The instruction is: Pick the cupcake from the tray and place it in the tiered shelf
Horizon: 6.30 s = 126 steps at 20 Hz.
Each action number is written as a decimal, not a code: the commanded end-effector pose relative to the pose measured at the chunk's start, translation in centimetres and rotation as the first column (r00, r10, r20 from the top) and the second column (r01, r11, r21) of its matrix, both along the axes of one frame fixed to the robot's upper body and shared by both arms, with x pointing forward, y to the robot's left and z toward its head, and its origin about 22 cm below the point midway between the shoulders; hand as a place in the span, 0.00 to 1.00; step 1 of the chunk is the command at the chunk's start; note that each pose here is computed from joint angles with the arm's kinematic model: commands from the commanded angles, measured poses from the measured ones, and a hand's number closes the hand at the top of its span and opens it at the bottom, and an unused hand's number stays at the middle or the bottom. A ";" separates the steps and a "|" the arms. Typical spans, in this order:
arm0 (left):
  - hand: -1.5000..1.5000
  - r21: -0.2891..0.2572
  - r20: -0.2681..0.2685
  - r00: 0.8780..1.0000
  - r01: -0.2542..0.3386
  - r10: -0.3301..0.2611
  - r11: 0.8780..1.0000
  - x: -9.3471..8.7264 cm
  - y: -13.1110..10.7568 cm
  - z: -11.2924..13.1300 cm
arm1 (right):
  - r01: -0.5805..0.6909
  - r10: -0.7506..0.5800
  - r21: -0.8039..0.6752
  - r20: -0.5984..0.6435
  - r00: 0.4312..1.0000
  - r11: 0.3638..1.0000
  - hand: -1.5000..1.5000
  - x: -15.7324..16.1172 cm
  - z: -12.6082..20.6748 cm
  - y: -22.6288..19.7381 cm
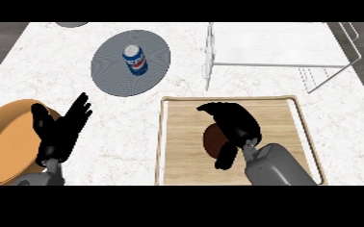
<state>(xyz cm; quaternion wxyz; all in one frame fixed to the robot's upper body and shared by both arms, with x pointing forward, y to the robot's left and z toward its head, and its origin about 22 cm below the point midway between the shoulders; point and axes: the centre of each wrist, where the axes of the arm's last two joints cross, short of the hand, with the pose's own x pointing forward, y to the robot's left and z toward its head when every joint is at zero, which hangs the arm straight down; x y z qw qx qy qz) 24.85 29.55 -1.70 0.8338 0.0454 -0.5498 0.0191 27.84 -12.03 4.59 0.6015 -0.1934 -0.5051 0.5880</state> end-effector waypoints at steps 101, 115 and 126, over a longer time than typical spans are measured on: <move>0.50 0.007 -0.033 0.999 0.009 -0.009 1.000 0.6 -0.9 -1.3 | 0.368 -0.694 0.656 0.342 0.633 0.659 0.00 17.0 29.1 -14.2; 0.50 0.013 -0.047 0.999 0.021 -0.020 1.000 -1.2 -0.5 -1.1 | 0.261 -0.861 0.919 0.137 0.489 0.294 0.00 14.8 33.8 -19.5; 0.50 -0.005 -0.059 0.998 -0.012 0.012 1.000 0.0 0.3 -0.5 | 0.285 -0.967 0.956 -0.006 0.256 0.069 0.00 9.6 33.8 -31.1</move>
